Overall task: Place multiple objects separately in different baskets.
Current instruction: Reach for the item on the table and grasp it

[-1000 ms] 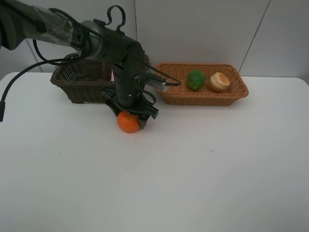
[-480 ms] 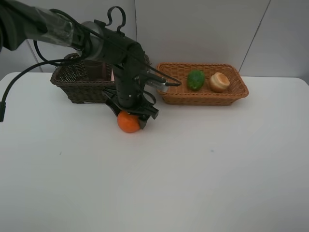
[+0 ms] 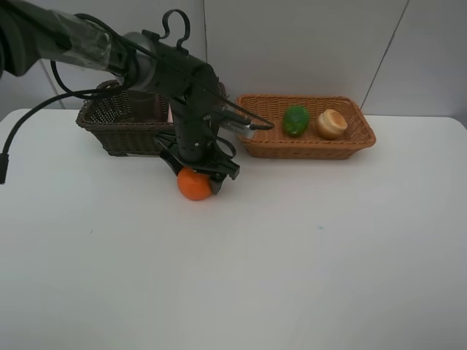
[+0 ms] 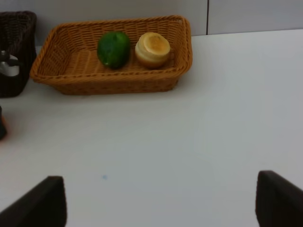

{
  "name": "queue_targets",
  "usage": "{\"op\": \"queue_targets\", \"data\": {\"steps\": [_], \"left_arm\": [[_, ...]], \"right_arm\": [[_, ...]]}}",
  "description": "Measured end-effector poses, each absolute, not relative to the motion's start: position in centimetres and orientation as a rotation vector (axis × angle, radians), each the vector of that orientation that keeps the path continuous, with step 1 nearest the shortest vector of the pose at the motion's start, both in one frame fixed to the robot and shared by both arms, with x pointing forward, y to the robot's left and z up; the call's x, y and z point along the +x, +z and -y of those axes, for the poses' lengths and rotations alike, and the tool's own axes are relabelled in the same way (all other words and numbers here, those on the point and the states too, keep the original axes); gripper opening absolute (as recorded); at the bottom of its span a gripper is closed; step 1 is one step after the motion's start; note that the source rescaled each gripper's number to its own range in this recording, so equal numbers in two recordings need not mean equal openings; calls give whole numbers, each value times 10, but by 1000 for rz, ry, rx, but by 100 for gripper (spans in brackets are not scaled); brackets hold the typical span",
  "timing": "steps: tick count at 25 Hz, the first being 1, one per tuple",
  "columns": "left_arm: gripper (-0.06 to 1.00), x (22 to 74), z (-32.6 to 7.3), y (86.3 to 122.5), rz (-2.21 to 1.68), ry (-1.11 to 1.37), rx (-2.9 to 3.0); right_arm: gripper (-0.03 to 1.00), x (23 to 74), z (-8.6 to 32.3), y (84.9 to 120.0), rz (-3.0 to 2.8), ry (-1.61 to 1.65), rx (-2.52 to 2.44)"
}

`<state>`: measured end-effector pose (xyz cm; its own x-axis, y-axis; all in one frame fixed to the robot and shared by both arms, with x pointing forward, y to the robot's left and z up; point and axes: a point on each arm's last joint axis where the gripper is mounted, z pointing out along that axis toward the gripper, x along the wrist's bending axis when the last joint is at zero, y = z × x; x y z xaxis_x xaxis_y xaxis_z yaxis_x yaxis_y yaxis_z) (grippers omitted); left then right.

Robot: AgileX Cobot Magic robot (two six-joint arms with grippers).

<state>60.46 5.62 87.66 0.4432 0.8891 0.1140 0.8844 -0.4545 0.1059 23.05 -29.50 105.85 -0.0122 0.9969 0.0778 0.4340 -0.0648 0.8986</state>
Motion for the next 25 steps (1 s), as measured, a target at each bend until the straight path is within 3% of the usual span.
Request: {"op": "queue_targets", "data": {"steps": [19,22,25], "left_arm": [[100,601,-57,866,-1645,202,2649],[92,601,-57,866,-1644,203,2649],[91,601,-57,866,-1648,197,2646]], "right_arm": [[82,231,295,1059,-1521,1040,1578],[82,231,295,1059,-1521,1040,1578],[82,231,295,1059,-1521,1040,1578]]}}
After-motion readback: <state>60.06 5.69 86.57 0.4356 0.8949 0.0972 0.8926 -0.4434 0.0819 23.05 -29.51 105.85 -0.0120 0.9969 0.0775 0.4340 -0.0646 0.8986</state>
